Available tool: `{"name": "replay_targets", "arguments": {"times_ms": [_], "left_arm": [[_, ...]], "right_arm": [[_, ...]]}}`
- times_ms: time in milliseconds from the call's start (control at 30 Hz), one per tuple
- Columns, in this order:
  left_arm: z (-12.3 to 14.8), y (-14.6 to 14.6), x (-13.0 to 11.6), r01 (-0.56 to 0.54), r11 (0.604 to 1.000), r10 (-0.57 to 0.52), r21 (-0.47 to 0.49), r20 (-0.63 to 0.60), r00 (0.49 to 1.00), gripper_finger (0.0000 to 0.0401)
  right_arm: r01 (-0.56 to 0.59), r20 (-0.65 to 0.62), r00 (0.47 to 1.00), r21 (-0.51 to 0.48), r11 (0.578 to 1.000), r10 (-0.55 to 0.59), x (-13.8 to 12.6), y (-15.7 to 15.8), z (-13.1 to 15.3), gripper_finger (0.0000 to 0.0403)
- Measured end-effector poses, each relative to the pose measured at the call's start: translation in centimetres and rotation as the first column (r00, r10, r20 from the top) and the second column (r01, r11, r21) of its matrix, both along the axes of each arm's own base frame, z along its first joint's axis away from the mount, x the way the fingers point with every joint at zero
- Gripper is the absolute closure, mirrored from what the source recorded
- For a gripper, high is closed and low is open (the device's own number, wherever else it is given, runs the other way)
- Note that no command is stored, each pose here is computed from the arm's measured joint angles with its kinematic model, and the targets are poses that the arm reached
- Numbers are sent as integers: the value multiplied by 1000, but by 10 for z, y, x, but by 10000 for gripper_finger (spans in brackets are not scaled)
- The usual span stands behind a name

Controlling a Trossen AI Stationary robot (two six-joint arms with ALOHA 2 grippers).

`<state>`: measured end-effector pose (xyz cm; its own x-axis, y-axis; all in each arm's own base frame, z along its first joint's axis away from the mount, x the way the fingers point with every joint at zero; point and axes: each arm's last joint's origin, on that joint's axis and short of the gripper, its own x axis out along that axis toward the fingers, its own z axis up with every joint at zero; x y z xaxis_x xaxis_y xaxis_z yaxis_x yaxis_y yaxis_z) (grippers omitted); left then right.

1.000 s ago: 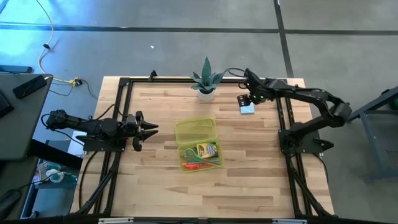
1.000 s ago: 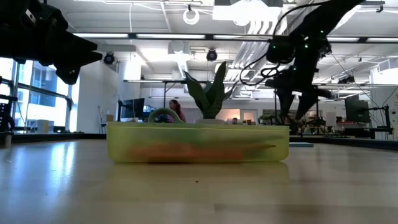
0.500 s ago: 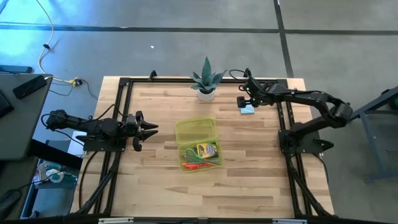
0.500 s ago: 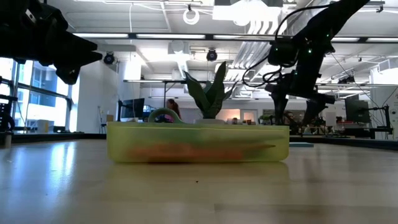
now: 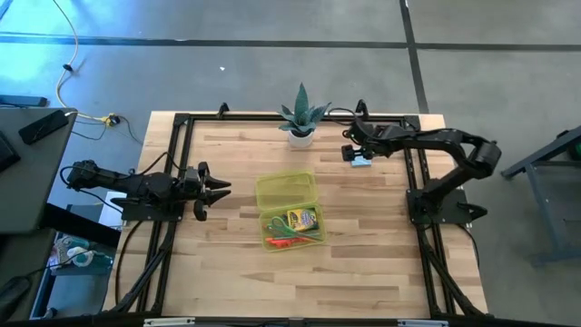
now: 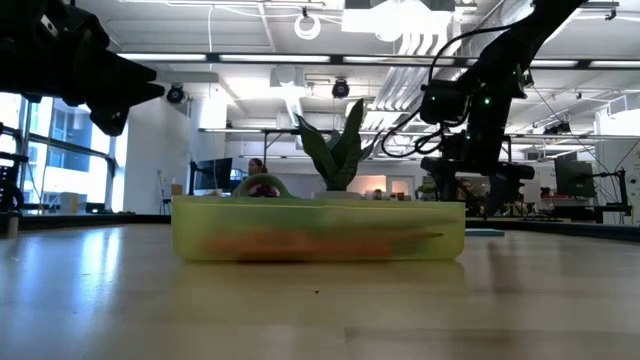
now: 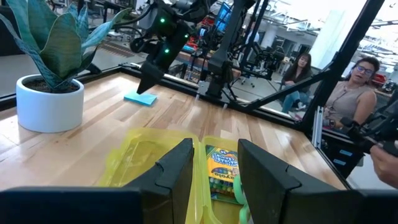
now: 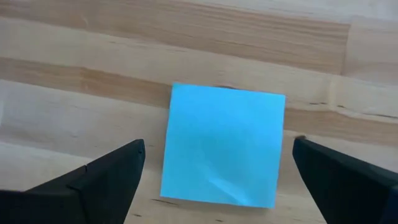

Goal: Pack school essentials
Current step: Put the blue sticky notes into the yellow school supply box

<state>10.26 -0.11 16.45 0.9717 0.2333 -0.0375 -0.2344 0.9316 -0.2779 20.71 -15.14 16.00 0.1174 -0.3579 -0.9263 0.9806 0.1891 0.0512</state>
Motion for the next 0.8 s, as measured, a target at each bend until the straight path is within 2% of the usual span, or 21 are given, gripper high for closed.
{"name": "replay_targets", "arguments": {"times_ms": [467, 800], "left_arm": [[0, 0, 0, 0, 1000, 0, 0, 0, 1000, 286], [0, 0, 0, 0, 1000, 0, 0, 0, 1000, 286]], "right_arm": [[-21, -38, 999, 19, 1000, 22, 5, -3, -15, 2], [-18, -50, 999, 21, 1000, 19, -1, 0, -25, 3]]}}
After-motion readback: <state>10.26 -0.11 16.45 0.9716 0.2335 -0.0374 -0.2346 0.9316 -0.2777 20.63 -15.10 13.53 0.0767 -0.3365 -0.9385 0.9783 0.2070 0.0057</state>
